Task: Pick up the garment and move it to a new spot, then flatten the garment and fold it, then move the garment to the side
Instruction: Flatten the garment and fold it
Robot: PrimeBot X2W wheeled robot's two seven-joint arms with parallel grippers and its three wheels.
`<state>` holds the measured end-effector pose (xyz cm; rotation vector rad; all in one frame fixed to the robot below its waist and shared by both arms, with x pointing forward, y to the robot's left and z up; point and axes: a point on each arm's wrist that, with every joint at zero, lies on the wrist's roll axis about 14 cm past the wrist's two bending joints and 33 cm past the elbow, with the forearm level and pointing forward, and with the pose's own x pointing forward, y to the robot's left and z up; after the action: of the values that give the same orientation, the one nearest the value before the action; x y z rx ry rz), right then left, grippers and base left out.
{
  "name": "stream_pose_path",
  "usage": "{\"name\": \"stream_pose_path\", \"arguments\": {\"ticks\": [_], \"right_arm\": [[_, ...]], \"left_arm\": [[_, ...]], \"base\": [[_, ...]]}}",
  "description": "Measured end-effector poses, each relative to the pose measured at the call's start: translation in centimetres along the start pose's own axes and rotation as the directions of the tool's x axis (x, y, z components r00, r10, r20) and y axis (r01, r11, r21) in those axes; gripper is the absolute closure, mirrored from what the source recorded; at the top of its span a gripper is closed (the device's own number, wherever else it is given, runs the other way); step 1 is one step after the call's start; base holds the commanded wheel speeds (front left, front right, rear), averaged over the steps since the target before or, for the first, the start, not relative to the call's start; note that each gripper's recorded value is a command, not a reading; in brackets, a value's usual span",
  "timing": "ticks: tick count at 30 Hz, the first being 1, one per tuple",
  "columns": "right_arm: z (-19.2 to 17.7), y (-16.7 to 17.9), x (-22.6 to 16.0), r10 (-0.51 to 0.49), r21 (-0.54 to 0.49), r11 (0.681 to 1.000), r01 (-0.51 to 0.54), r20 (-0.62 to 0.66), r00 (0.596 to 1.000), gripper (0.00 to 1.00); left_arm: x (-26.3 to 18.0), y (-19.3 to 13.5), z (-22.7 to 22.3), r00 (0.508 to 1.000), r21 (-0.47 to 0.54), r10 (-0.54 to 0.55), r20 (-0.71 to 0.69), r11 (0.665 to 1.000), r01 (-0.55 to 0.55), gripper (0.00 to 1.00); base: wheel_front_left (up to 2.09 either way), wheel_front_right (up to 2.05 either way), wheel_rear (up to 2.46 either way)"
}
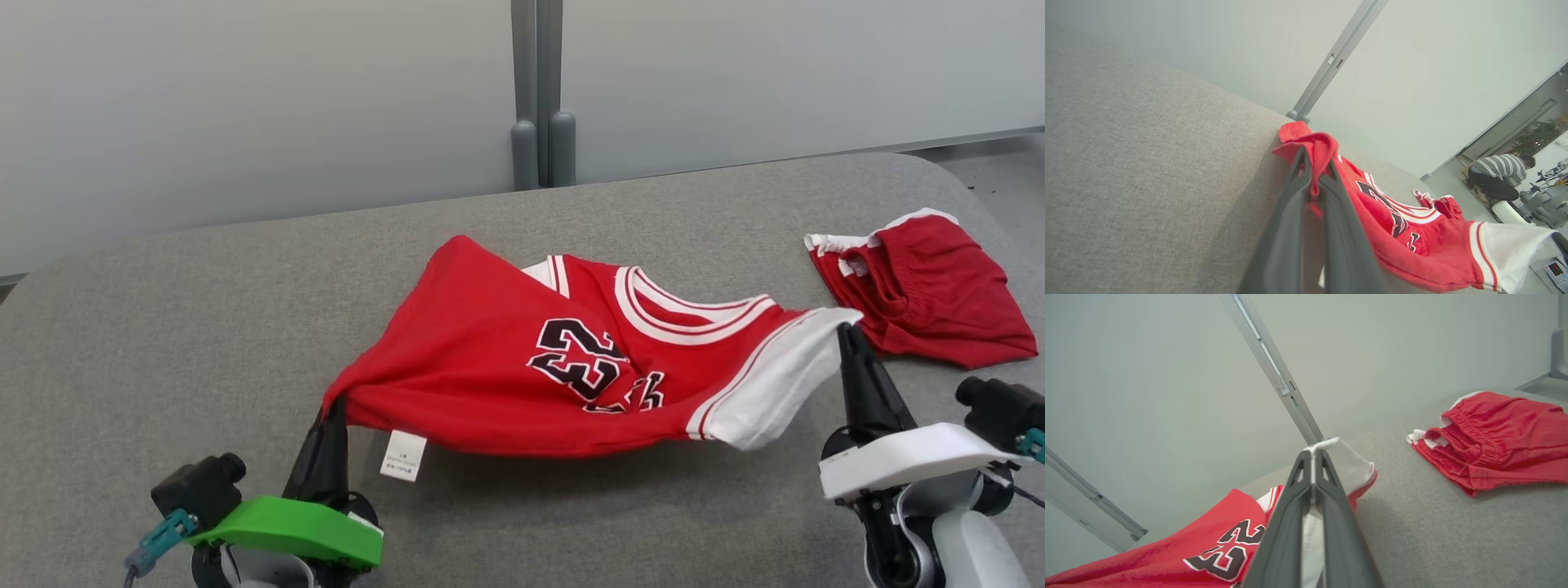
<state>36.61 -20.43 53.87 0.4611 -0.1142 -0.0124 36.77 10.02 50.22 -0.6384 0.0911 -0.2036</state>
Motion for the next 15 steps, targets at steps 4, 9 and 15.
{"name": "stream_pose_path", "arguments": {"ticks": [4, 9, 15], "right_arm": [[4.0, 2.0, 0.2, 0.060, 0.045, 0.997, -0.065, 0.112, 0.992, 1.00], [8.8, 4.0, -0.2, 0.123, 0.074, 0.987, -0.145, 0.248, 0.961, 1.00], [14.6, 6.1, -1.2, 0.189, 0.060, 0.971, -0.231, 0.402, 0.896, 1.00]], "left_arm": [[0.1, -2.0, 2.7, 0.995, -0.015, -0.063, 0.082, 0.998, 0.065, 1.00], [-0.2, -4.6, 6.7, 0.973, -0.012, -0.138, 0.186, 0.990, 0.143, 1.00], [-1.1, -8.4, 11.5, 0.930, 0.042, -0.255, 0.264, 0.967, 0.253, 1.00]], "base": [[0.00, 0.00, 0.00], [0.00, 0.00, 0.00], [0.00, 0.00, 0.00]]}}
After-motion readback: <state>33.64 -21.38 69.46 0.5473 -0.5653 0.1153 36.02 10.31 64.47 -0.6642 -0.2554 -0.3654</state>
